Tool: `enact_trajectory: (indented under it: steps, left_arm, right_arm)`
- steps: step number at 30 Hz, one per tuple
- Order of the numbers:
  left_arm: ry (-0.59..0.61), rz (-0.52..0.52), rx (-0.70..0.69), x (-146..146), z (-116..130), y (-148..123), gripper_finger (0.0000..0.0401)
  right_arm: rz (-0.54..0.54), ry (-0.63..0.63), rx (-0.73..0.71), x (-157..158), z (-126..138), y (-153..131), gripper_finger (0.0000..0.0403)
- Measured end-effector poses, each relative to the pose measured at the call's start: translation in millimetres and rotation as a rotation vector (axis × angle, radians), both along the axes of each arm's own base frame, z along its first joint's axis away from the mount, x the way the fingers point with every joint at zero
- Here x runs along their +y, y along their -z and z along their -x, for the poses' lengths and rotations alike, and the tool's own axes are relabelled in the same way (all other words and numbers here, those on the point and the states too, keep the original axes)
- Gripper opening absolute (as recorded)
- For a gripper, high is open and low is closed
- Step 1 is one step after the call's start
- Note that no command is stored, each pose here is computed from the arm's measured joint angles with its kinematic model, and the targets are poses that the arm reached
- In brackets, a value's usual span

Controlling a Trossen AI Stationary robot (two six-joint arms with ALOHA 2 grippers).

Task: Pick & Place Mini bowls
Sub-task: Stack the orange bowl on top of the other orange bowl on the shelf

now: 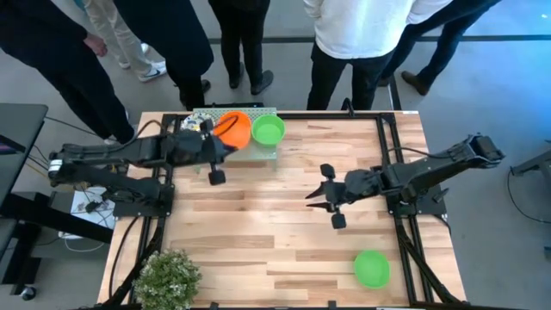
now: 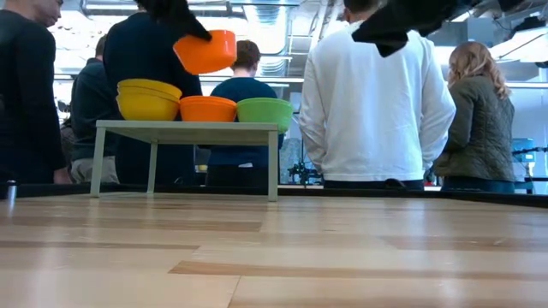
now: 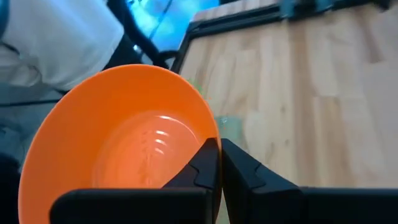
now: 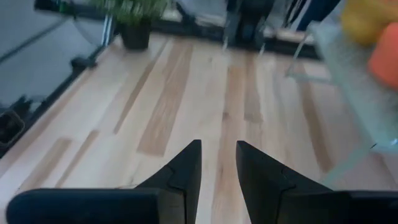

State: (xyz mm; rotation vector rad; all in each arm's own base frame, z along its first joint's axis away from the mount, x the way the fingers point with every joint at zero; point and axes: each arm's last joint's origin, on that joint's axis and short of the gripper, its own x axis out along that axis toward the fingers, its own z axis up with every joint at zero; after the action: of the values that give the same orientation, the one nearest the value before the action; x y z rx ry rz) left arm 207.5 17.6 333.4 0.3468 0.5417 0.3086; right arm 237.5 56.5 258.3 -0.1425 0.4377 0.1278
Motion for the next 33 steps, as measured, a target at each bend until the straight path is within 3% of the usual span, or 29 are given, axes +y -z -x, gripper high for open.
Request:
enact_trajectory:
  steps: [12,19,33]
  left_arm:
    - [-0.102,0.033,0.074,63,-12,-2,0.001]
    - [-0.107,0.103,0.192,76,-23,19,0.0011]
    - [-0.172,0.128,0.243,82,-36,35,0.0028]
  right_arm:
    - [0.007,0.07,-0.187,-27,30,6,0.0095]
    - [0.002,0.088,-0.219,-31,34,3,0.0095]
    - [-0.047,0.099,-0.199,-30,33,6,0.0095]
